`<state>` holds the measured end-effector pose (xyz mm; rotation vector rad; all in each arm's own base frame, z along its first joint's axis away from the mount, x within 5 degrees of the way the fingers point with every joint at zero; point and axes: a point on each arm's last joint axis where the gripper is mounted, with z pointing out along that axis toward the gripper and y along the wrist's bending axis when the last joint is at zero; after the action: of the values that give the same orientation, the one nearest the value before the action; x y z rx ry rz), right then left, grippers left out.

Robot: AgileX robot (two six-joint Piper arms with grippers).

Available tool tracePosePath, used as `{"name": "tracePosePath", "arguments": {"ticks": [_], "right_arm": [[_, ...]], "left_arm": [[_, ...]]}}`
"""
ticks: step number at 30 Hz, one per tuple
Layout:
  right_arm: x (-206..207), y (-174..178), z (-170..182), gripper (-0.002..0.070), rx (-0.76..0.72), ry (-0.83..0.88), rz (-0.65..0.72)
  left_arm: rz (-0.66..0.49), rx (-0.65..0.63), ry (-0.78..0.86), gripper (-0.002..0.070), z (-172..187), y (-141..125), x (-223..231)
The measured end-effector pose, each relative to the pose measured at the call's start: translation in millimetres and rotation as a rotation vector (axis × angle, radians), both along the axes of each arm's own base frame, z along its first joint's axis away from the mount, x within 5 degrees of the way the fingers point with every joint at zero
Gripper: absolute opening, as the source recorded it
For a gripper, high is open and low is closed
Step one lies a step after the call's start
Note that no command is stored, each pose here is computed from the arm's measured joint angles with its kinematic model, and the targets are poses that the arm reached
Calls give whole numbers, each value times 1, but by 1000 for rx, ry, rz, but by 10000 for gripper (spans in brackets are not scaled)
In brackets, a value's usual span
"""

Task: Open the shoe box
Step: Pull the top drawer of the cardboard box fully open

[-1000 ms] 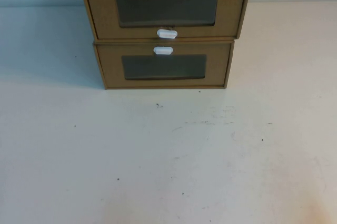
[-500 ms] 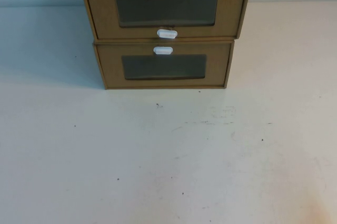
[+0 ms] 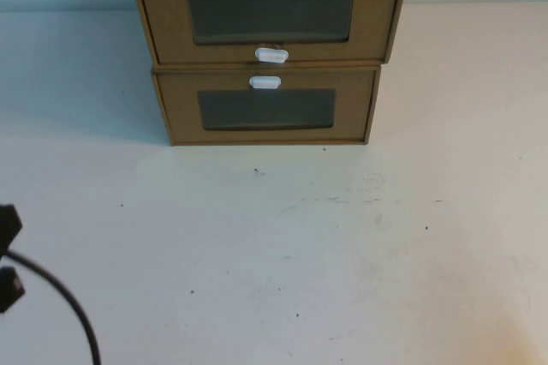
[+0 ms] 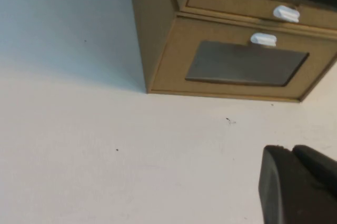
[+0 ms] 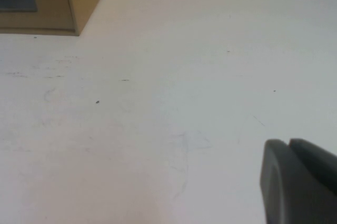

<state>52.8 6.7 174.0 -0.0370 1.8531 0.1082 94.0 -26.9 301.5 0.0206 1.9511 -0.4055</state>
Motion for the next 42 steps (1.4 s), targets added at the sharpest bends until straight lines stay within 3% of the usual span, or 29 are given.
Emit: {"name": "tracePosePath", "arguments": {"ticks": [4,10,22,30,37,42], "right_arm": [[0,0,0,-13,0,0,0],[0,0,0,-14,0,0,0],[0,0,0,-13,0,0,0],[0,0,0,-13,0,0,0],[0,0,0,-14,0,0,0],[0,0,0,-13,0,0,0]], "left_arm": [[-100,124,34,-5,35,-5,31],[-193,213,28,-5,94,-10,90],[-403,222,-75,-5,183,-39,226],[-558,208,-92,-5,178,-94,294],[-635,204,-33,-5,135,-131,336],[-639,209,14,-5,104,-141,356]]}}
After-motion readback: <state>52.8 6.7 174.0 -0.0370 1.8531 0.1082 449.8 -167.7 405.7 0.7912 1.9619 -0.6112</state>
